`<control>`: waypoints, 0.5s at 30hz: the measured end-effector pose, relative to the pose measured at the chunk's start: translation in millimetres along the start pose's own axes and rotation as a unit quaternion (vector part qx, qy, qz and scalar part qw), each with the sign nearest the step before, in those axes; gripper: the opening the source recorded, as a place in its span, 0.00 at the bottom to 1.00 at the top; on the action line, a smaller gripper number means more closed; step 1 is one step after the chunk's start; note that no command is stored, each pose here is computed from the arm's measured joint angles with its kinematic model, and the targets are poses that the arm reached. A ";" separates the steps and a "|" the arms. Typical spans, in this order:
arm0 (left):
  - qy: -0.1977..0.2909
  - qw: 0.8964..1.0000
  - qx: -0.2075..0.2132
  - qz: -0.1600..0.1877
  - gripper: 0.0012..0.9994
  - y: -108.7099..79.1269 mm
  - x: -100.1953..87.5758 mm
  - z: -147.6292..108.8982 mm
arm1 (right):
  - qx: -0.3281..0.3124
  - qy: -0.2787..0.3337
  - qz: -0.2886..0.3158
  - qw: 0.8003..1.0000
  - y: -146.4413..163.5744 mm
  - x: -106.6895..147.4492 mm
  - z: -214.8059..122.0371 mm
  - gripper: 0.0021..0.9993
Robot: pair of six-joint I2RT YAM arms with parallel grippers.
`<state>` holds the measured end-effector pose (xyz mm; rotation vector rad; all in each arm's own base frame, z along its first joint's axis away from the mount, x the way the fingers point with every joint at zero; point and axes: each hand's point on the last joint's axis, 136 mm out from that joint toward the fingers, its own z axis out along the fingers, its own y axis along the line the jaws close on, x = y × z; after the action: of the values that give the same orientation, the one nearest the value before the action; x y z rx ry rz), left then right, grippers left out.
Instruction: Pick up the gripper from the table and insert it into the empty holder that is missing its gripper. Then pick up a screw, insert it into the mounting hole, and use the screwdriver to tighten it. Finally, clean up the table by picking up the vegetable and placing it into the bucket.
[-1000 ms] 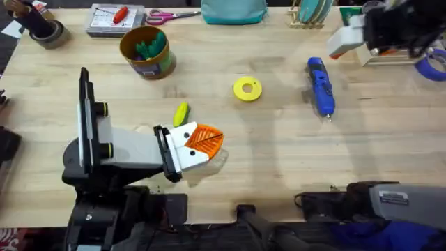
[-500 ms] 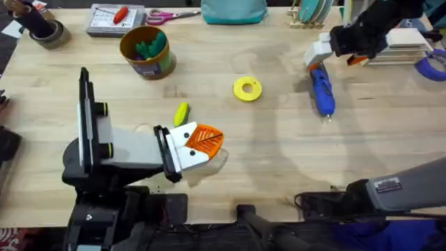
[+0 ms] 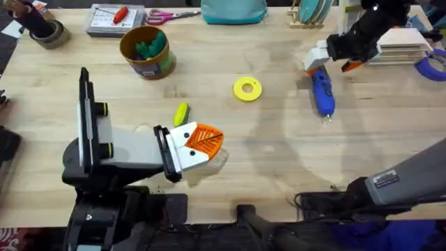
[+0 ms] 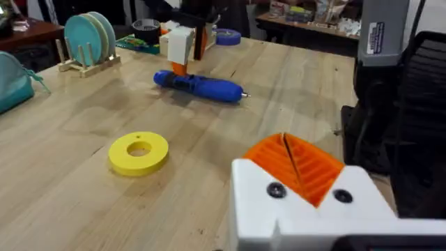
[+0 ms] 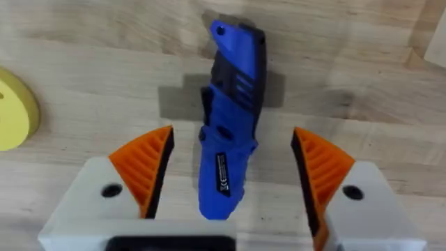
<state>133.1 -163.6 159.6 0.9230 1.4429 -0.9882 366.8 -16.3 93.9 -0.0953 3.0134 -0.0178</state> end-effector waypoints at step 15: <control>0.000 1.000 0.000 0.000 0.01 0.0 0.0 0.0 | -0.008 0.039 -0.003 0.999 1.0 -2.0 47.4 1.00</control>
<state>133.1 -163.6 159.6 0.9229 1.4430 -0.9882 374.7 -15.5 47.1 -0.1070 3.0922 0.0010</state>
